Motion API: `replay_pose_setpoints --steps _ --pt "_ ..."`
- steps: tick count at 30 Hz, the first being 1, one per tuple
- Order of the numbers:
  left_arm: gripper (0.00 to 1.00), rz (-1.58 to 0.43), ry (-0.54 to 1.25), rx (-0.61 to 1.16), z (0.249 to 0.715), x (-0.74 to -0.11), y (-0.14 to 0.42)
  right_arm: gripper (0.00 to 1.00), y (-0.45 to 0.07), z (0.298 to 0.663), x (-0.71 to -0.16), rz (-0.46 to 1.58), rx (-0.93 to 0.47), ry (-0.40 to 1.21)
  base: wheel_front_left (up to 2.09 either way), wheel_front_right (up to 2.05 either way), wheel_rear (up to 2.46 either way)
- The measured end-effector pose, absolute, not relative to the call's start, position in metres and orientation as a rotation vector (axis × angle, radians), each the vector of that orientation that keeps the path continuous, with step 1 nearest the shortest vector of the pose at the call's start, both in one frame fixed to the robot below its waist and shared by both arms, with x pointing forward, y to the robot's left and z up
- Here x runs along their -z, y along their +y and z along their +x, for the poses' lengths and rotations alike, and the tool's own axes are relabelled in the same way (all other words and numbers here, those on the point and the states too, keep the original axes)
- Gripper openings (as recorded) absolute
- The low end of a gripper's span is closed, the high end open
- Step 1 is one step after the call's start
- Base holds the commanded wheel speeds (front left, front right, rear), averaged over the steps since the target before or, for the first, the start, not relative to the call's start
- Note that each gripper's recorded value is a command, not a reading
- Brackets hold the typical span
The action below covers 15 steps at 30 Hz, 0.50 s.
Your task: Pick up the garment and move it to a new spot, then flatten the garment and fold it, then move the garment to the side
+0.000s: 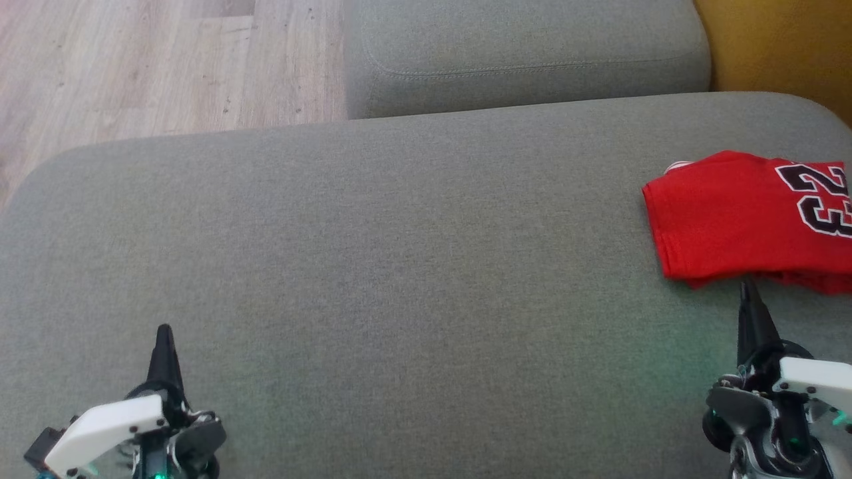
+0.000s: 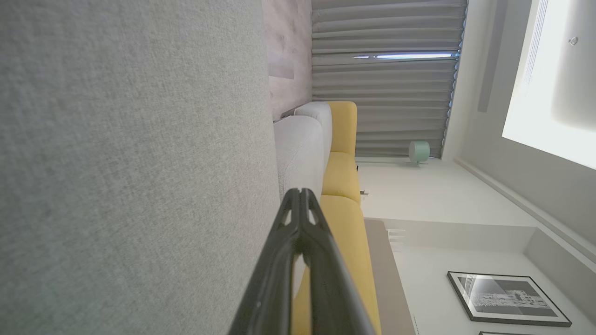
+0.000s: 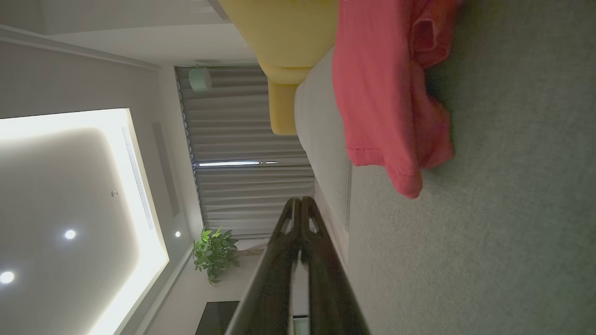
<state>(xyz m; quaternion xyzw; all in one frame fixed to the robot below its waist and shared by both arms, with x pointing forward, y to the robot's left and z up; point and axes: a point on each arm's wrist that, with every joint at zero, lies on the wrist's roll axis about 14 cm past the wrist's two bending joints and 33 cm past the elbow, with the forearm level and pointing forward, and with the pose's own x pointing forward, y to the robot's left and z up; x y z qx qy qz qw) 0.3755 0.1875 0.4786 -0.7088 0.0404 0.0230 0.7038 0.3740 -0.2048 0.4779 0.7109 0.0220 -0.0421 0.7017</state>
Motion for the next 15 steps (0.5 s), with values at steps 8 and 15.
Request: replay_pose_setpoints --steps 8,15 --pt "0.00 -1.579 0.090 -0.050 0.3755 -0.4787 0.1887 0.00 -0.2054 0.3740 -0.4779 1.583 0.095 0.048 0.00 0.00 0.00" --pt "0.00 -1.582 0.087 -0.053 0.3754 -0.4788 0.1893 0.00 -0.2060 0.3739 -0.4780 1.583 0.096 0.046 0.00 0.00 0.00"
